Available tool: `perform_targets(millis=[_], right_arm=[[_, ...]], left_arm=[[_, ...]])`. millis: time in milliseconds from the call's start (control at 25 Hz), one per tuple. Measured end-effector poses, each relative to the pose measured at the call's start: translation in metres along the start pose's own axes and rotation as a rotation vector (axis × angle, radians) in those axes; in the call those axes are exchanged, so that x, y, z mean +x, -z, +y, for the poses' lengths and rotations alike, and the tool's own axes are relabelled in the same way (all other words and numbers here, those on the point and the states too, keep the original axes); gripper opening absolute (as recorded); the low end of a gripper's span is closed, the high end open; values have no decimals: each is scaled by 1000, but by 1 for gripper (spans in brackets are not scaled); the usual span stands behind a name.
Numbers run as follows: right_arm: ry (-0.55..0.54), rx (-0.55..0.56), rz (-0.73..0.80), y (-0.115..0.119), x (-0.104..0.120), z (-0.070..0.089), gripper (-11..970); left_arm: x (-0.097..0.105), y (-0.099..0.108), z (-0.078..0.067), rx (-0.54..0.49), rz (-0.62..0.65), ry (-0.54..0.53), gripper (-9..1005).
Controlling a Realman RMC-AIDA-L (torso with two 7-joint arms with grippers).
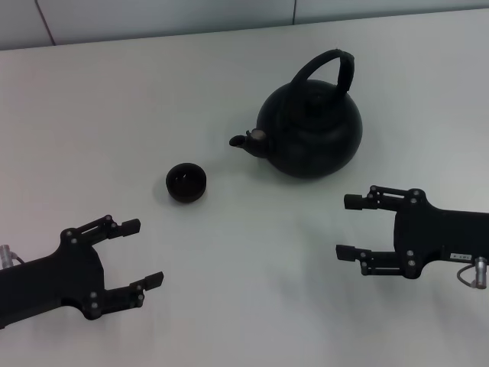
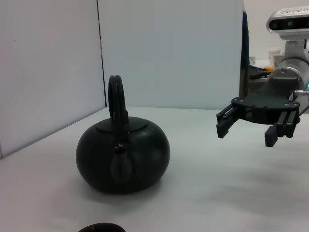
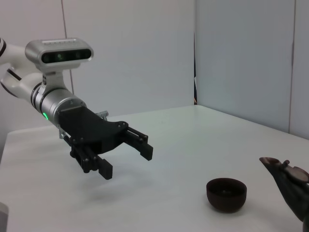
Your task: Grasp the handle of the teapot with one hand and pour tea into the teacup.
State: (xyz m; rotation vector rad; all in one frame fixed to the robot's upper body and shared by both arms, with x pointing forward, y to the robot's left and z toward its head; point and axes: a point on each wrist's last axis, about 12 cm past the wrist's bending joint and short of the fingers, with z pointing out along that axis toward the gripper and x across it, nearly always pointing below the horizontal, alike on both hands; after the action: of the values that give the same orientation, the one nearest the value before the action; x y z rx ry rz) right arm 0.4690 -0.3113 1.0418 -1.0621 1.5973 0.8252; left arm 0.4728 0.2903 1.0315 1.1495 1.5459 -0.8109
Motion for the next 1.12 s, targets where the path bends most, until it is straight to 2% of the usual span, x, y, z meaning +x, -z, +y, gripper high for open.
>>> perform_targets(millis=[1120], right_arm=[[5, 5, 15, 0, 1, -1, 758]], left_arm=[[0, 0, 0, -7, -6, 3, 819]])
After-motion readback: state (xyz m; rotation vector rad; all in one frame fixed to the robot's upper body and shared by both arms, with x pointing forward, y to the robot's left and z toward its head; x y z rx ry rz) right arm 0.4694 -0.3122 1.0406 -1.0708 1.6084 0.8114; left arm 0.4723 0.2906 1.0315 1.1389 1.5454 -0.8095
